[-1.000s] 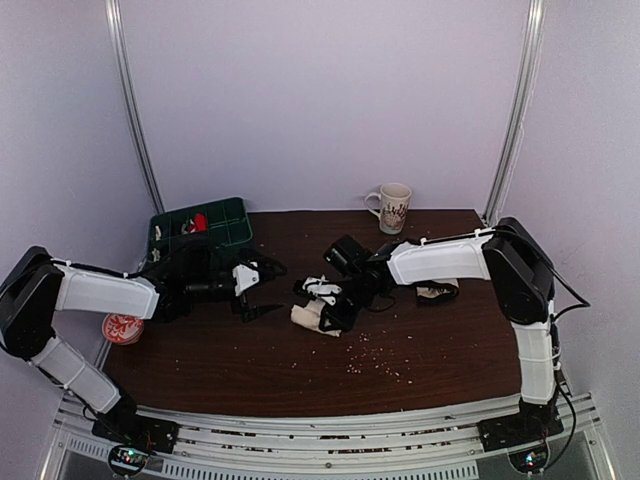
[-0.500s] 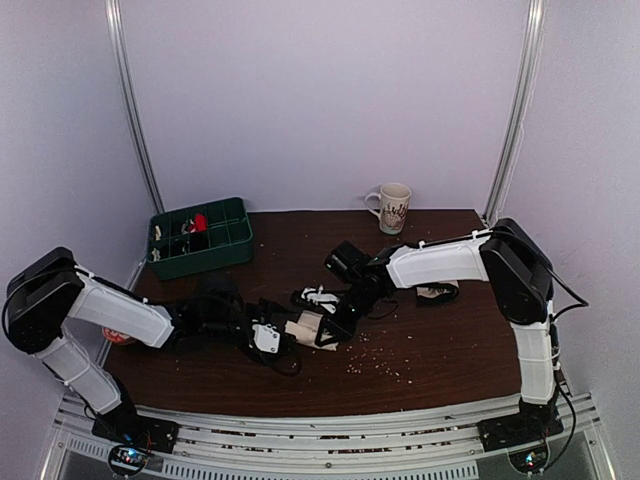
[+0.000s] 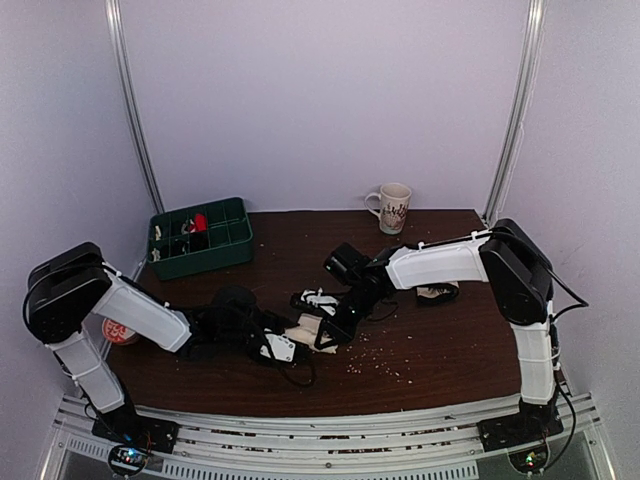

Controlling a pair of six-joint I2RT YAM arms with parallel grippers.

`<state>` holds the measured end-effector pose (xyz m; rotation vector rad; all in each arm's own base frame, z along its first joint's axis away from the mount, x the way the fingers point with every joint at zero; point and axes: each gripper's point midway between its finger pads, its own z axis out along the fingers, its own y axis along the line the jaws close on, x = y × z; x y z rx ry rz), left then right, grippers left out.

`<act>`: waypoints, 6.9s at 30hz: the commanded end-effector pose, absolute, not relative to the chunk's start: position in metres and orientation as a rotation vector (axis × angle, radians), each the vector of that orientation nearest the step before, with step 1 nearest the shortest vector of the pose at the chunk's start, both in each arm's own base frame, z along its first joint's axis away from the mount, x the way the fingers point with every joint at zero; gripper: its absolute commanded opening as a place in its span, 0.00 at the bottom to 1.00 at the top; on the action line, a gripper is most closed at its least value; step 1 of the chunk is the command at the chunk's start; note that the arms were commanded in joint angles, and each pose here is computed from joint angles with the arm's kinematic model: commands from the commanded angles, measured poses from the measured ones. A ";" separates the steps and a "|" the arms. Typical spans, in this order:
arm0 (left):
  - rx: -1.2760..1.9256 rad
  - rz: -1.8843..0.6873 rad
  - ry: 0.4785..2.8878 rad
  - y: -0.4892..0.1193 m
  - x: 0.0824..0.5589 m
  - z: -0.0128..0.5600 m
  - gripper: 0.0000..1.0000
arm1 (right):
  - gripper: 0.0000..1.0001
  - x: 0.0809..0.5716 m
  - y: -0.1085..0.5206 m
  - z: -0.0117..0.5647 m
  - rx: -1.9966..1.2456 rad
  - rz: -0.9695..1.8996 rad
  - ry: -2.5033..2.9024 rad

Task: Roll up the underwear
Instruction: Roll the underwear at the center of the board, then pick up the underwear from the center of the board.

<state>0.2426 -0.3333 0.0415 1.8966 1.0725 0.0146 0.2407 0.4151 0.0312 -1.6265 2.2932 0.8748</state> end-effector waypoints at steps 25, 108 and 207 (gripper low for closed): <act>2.086 -0.176 1.340 -0.357 0.237 0.007 0.00 | 0.47 0.245 0.349 0.022 -1.433 0.443 2.460; 2.036 -0.933 1.900 -0.369 0.244 0.033 0.48 | 0.18 0.259 0.360 0.010 -1.635 -0.415 1.795; 1.994 -0.883 1.851 -0.405 0.274 0.043 0.00 | 0.56 0.264 0.356 0.062 -1.470 -0.433 1.805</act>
